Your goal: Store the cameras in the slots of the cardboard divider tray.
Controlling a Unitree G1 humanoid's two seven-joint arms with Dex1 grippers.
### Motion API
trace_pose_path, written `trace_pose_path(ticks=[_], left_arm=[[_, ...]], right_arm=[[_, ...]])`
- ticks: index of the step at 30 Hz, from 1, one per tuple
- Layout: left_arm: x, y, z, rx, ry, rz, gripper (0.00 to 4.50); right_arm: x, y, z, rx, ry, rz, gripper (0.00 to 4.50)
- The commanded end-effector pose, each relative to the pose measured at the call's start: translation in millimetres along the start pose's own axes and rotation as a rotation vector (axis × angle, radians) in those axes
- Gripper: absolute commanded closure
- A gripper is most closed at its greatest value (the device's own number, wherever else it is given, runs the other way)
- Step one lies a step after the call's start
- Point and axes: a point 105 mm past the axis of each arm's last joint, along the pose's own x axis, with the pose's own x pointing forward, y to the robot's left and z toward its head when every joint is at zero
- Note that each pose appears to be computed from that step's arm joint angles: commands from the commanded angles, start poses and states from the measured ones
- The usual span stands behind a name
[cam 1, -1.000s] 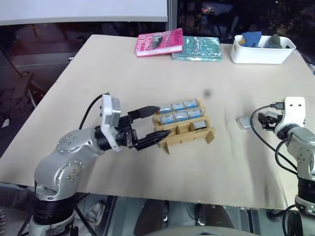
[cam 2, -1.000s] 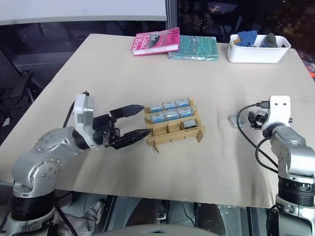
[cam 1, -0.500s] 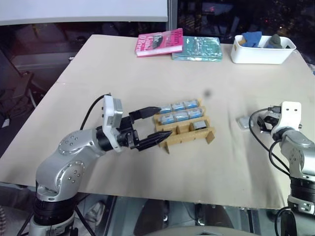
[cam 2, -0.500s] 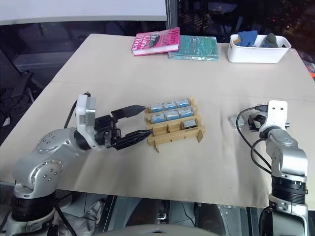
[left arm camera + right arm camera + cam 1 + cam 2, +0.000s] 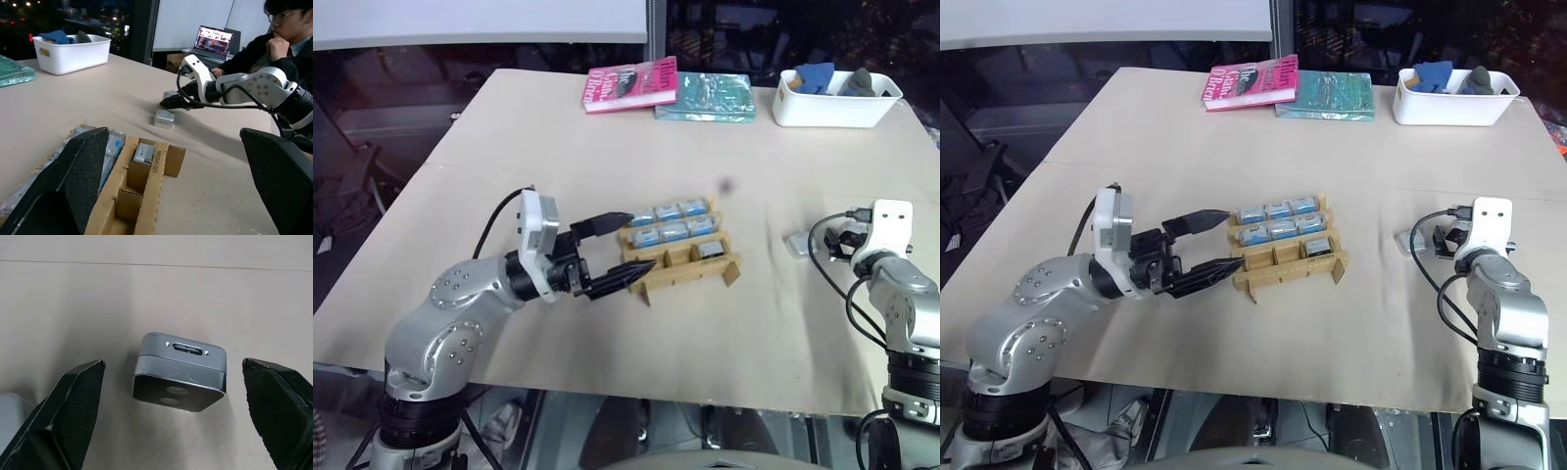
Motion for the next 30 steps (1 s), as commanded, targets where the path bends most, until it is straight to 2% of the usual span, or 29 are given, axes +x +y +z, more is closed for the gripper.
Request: trace_pose_path(ticks=[1,8,11,13,15,21,23,26,30], left_arm=[[2.3,-8.5,8.7,0.040,-0.022,-0.035,0.02],[1.6,-8.5,9.0,0.042,-0.021,-0.036,0.02],[1.6,-8.5,9.1,0.042,-0.022,-0.037,0.00],[1.9,-8.2,8.9,0.042,-0.022,-0.037,0.00],[1.9,-8.1,8.7,0.041,-0.022,-0.038,0.00],[3.0,-6.6,8.0,0.034,-0.030,-0.034,0.00],[3.3,-5.5,8.1,0.030,-0.035,-0.028,0.00],[5.6,0.4,11.9,0.015,-0.058,0.004,0.00],[14.2,8.0,17.7,0.070,-0.071,0.053,0.00]], right_arm=[[-2.3,-9.2,11.4,0.011,-0.047,-0.033,0.00],[-2.1,-8.1,11.2,0.016,-0.047,-0.032,0.00],[-2.0,-8.1,11.4,0.016,-0.048,-0.033,0.91],[-2.0,-8.3,11.5,0.015,-0.049,-0.034,1.90],[-2.2,-8.7,11.8,0.014,-0.050,-0.035,2.54],[-5.7,-8.9,16.6,-0.028,-0.075,-0.029,2.54],[-9.2,-7.4,25.8,-0.060,-0.122,-0.011,2.54],[-32.2,23.8,67.3,0.006,-0.292,0.237,2.54],[-72.5,76.9,97.7,0.130,-0.370,0.604,2.54]])
